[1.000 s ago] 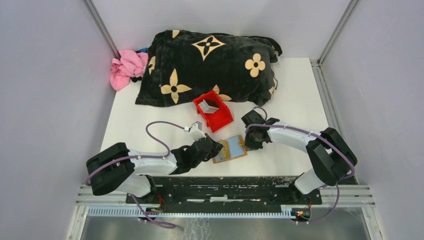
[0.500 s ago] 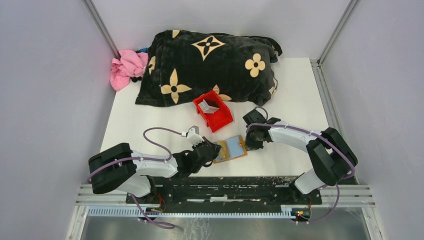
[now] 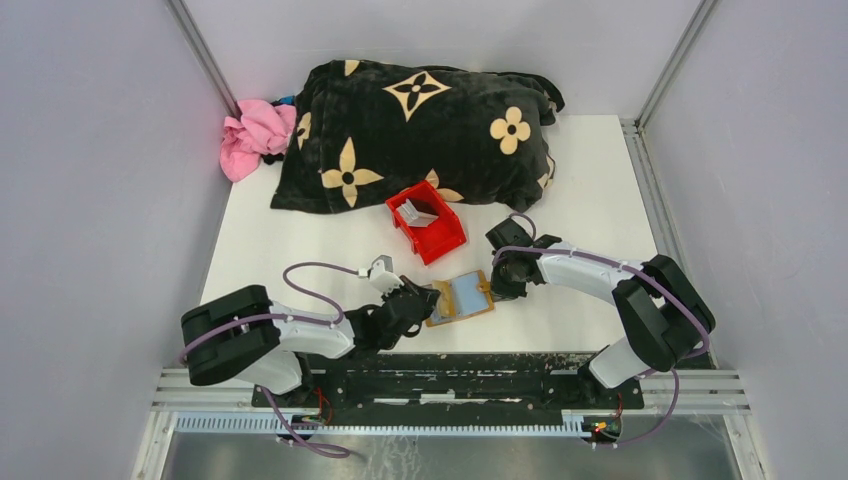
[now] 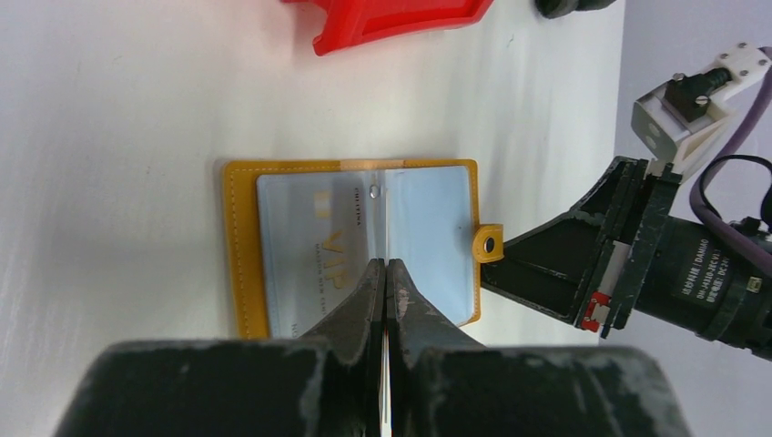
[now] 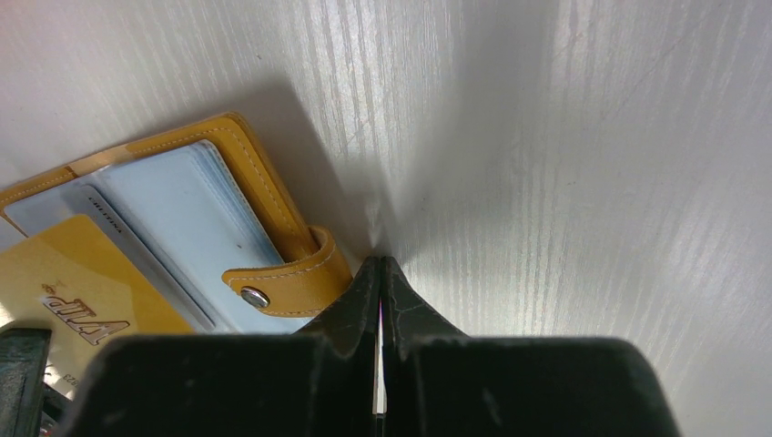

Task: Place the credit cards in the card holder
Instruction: Insert the credit card into the card holder.

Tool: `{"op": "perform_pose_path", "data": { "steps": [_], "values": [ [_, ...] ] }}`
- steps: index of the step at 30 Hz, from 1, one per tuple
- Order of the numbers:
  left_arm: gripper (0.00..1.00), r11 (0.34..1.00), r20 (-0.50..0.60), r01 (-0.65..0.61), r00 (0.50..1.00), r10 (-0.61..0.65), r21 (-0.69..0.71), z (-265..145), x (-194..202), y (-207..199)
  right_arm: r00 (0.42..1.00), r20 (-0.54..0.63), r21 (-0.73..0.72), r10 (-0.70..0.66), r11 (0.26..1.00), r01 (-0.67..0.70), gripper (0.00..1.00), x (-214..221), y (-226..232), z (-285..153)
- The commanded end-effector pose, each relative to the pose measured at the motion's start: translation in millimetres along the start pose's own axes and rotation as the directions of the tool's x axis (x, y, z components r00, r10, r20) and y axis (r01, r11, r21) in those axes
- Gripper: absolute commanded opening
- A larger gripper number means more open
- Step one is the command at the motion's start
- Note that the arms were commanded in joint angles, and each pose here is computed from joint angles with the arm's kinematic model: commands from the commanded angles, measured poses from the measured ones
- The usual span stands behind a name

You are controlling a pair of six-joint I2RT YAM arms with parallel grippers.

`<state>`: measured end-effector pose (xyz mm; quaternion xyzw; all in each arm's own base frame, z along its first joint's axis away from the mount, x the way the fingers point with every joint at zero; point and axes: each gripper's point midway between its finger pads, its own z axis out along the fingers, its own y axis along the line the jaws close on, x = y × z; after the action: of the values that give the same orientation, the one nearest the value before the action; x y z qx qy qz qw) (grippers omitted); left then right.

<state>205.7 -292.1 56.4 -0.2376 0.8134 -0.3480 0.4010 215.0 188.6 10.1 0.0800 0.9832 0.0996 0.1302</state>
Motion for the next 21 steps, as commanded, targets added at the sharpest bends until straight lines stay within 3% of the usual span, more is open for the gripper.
{"op": "perform_pose_path", "data": {
  "steps": [1,21],
  "values": [
    [0.03,0.994,0.040,0.079,0.996,-0.082,0.071,0.5,-7.9,-17.4,0.997,-0.071,0.089,-0.011,0.996,0.017,0.02,22.2,-24.0,12.8],
    [0.03,0.994,0.017,0.073,0.997,-0.075,0.077,8.0,2.9,-13.3,0.998,-0.066,0.104,0.003,0.995,0.003,0.02,23.0,-27.7,12.7]
  ]
}}
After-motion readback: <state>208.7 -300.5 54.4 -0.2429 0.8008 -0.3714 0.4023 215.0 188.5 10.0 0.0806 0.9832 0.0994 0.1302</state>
